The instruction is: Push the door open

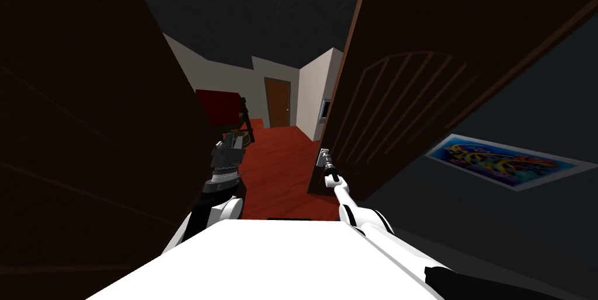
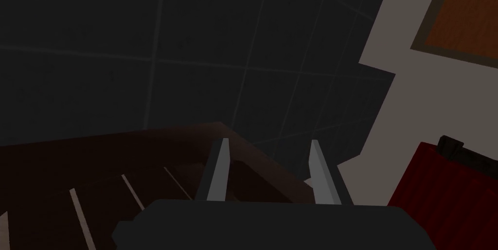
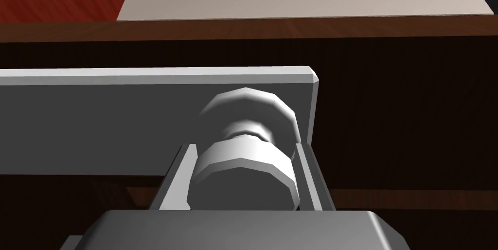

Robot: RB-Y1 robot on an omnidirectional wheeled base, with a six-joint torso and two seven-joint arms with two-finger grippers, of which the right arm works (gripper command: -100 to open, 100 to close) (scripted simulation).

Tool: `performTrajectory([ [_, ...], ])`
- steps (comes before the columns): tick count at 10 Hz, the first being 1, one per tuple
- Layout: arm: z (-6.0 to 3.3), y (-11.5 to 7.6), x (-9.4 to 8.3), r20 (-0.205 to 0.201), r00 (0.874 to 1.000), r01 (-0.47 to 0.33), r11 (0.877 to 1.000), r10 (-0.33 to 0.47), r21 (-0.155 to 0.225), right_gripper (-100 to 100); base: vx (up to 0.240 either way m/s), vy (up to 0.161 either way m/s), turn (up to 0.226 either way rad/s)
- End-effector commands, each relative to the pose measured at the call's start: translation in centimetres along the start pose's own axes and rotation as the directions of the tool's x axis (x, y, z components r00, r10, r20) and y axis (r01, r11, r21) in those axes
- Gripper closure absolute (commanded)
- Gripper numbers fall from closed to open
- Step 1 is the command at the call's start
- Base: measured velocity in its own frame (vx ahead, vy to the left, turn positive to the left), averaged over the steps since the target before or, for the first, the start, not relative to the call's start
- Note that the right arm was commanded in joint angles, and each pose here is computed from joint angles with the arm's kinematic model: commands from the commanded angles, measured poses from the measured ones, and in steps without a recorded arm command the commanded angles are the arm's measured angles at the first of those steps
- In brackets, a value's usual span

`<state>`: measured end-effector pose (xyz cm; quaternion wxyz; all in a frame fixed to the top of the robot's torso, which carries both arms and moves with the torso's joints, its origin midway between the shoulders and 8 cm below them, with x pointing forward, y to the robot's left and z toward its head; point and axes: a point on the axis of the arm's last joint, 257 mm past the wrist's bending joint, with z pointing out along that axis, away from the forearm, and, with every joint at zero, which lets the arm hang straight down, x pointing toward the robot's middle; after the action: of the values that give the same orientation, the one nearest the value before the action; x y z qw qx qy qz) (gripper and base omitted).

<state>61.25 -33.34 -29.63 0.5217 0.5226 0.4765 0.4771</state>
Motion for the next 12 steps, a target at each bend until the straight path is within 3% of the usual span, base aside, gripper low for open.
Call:
performTrajectory([
  [1, 0.03, 0.04, 0.11, 0.010, 1.000, 0.000, 1.000, 0.000, -0.001, 100, 0.144, 0.023, -0.139],
  [12, 0.05, 0.04, 0.78, 0.073, 0.997, 0.002, 1.000, -0.001, -0.001, 100, 0.185, 0.054, -0.110],
])
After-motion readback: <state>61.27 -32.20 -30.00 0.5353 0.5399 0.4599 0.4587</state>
